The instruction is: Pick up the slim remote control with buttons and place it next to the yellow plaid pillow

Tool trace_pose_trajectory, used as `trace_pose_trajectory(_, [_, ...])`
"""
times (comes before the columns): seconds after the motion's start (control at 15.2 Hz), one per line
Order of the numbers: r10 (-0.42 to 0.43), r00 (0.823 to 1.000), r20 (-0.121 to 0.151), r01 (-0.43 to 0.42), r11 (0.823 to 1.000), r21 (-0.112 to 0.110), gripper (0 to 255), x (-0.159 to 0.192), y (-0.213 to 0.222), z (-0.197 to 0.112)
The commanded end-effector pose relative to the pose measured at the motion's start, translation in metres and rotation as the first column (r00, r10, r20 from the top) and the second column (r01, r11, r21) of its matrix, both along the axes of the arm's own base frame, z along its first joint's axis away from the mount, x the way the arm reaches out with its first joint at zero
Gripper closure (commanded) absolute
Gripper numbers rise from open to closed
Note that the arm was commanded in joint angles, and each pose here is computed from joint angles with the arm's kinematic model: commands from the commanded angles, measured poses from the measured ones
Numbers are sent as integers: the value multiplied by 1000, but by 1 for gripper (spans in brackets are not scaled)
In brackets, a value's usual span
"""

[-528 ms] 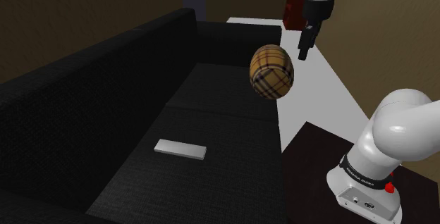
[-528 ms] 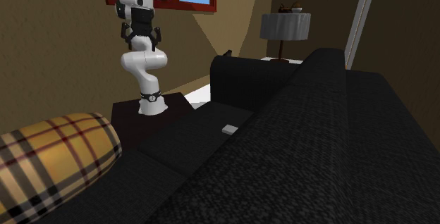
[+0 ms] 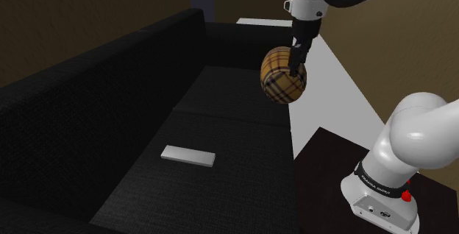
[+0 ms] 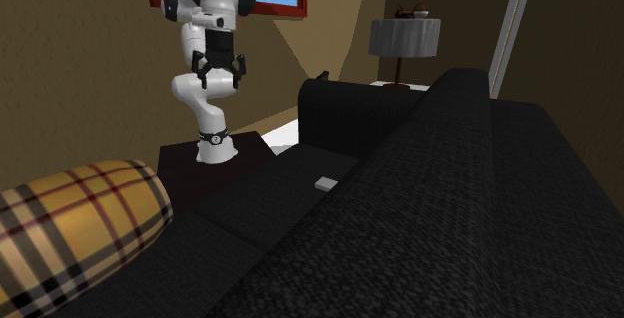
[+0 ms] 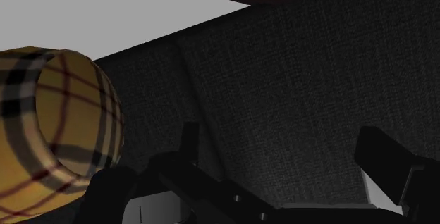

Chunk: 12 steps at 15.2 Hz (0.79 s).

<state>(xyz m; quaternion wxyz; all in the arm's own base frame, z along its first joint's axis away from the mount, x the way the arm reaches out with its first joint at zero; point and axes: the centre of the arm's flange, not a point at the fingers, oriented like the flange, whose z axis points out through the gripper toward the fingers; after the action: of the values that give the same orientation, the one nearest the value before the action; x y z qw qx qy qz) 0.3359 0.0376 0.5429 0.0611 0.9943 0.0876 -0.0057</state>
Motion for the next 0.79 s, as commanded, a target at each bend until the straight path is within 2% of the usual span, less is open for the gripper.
trace_pose_trajectory(0.0, [10,1000,1,-11,1000,8,0,14,16,-21])
trace_pose_trajectory(0.73, [68,998,1,-68,996,48,0,86,98,-110])
